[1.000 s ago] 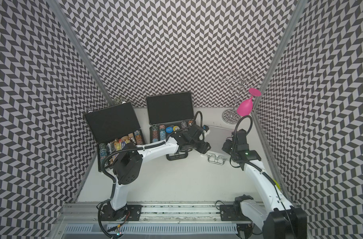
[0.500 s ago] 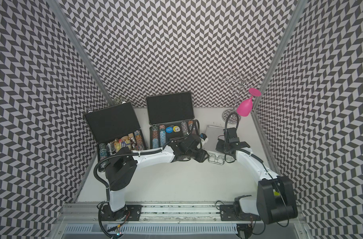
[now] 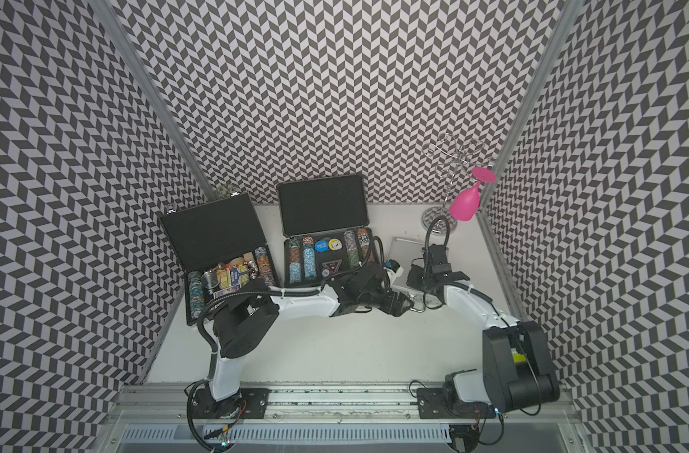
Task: Close the poker set cases
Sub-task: Fasten the fastener on the poker set case.
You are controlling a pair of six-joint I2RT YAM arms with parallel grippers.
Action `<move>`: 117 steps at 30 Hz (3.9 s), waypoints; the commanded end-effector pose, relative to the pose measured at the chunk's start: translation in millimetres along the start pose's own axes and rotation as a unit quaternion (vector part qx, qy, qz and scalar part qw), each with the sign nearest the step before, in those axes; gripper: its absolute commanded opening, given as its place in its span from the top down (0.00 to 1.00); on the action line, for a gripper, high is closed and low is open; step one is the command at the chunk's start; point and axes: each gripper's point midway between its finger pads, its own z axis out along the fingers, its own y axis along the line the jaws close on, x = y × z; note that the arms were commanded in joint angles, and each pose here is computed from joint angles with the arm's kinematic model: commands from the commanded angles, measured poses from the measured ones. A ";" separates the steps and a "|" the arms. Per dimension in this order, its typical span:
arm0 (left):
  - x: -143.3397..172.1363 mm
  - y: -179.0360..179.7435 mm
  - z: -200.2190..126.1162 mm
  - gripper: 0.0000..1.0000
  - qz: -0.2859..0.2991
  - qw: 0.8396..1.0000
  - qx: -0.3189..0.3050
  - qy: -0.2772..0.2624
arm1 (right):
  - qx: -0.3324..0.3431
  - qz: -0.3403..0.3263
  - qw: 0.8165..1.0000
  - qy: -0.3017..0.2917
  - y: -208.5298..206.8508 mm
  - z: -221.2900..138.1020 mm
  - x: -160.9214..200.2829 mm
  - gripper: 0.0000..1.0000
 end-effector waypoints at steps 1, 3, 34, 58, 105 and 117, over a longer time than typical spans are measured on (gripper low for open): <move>-1.0 -9.1 6.5 0.23 0.004 0.999 0.026 -0.020 | 0.046 0.018 0.996 0.081 -30.9 15.4 52.3 0.88; 2.0 -5.8 9.7 0.27 0.004 0.999 0.027 -0.022 | 0.051 0.025 0.995 0.080 -34.8 14.1 53.2 0.90; 14.0 -2.0 31.6 0.37 -0.100 0.995 0.005 -0.015 | 0.163 -0.042 0.973 0.158 -51.8 7.3 40.3 1.00; 9.3 10.3 52.1 0.22 -0.059 0.996 -0.060 -0.007 | 0.153 -0.045 0.975 0.154 -41.3 5.1 27.6 1.00; -9.7 -26.7 40.0 0.18 -0.089 0.994 0.054 -0.026 | 0.141 -0.050 0.976 0.156 -40.9 4.8 33.4 1.00; -5.3 -6.8 22.2 0.18 -0.077 0.996 -0.013 -0.032 | 0.141 -0.048 0.977 0.153 -39.4 4.4 30.8 1.00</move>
